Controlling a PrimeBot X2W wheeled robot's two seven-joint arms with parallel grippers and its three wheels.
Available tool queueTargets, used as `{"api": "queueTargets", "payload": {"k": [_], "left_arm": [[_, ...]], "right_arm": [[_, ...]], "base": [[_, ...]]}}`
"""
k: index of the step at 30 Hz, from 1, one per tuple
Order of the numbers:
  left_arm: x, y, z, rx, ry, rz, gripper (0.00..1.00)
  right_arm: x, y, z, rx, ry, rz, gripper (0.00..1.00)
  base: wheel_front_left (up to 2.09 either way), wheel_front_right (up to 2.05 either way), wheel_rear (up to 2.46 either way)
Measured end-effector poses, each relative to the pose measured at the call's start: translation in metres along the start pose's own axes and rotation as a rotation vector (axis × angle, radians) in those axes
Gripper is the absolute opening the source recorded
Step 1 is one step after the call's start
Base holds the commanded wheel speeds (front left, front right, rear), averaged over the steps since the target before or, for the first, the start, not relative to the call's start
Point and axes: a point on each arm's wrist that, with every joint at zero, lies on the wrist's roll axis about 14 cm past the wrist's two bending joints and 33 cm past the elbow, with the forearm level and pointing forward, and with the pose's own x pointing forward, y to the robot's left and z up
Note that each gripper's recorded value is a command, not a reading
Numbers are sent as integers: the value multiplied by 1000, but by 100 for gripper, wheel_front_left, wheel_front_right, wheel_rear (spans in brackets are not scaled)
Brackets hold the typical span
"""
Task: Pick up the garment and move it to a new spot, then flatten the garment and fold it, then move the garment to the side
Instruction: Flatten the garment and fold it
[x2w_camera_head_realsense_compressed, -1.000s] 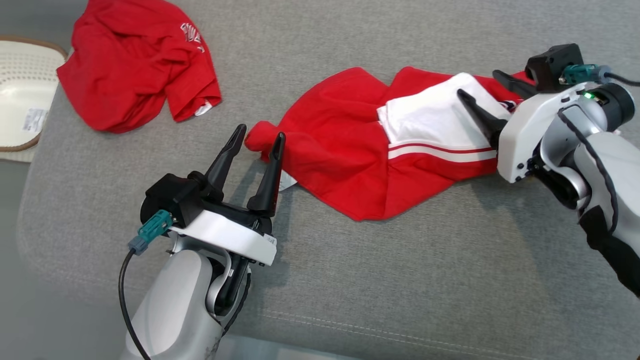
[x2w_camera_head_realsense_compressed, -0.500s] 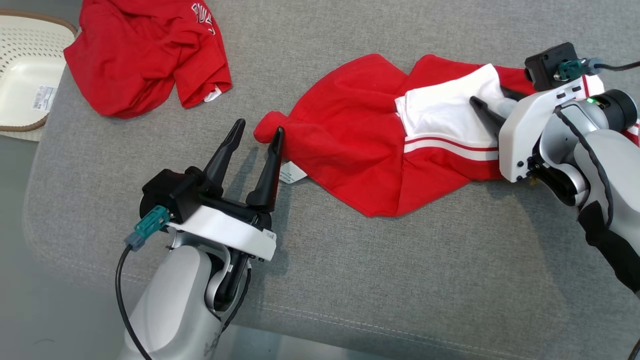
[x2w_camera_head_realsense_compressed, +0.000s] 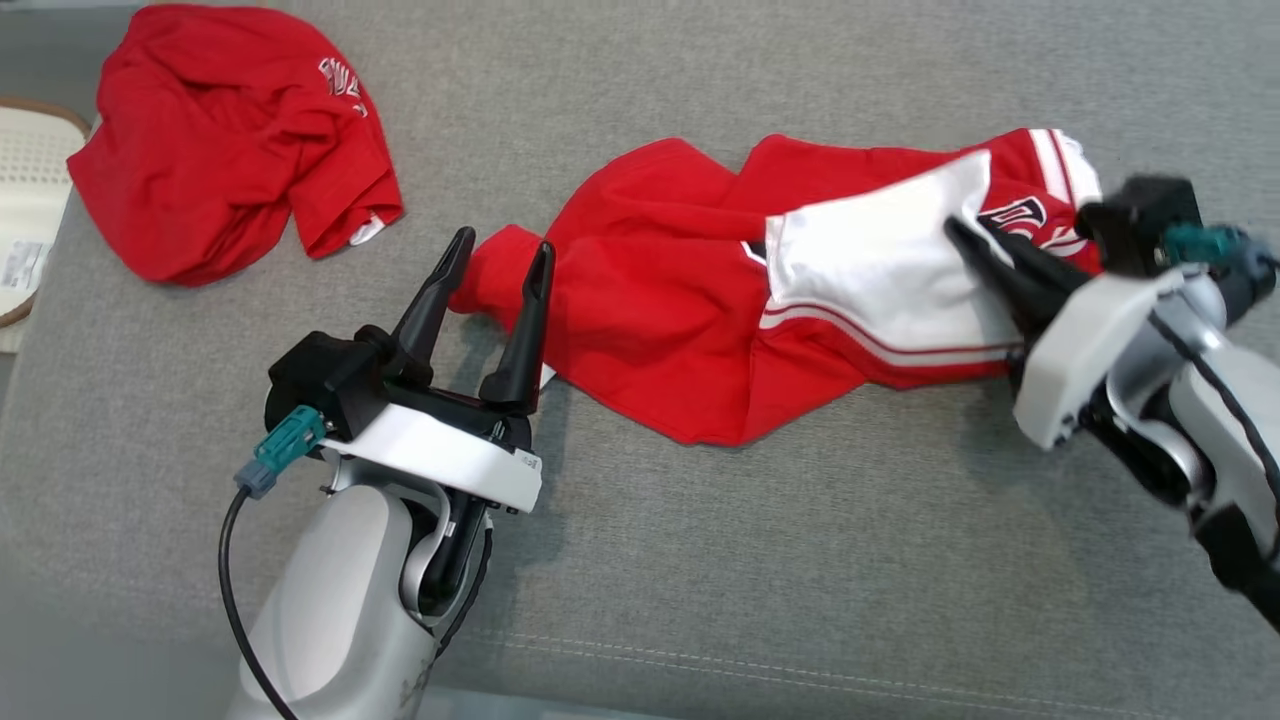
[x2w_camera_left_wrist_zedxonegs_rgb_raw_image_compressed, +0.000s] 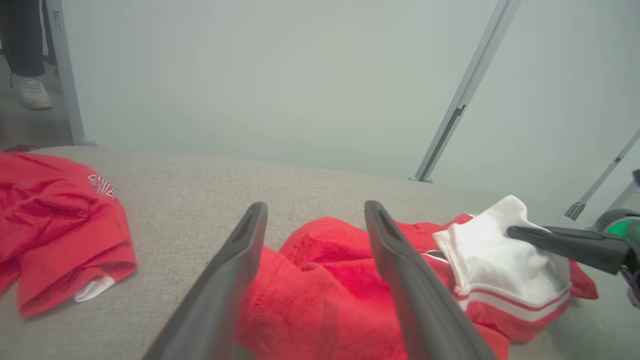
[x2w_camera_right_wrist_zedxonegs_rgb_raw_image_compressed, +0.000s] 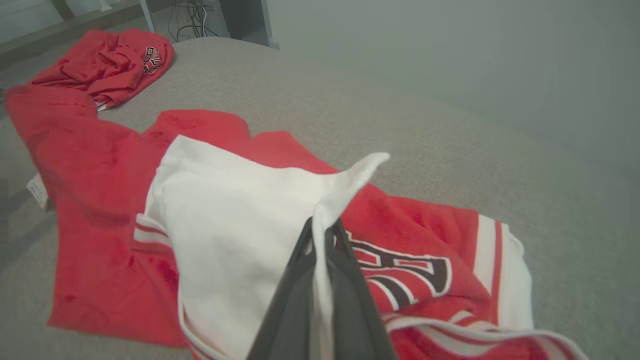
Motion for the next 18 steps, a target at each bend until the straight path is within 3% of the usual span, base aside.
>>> {"api": "queueTargets", "payload": {"k": [7,8,9,18], "left_arm": [[-1,-20,-4,7,7,-49,100],[0,-23,-4,10,8,-58,100],[1,-26,-4,10,7,-66,100],[5,-44,-1,22,0,-116,100]], "right_arm": [[-61,8,-38,97,15,-30,0],[-67,12,-44,121,23,-31,27],[-73,15,-50,143,31,-35,100],[-112,-10,-43,228,-80,-172,100]], "base": [[0,0,0],[0,0,0],[0,0,0],[0,0,0]]}}
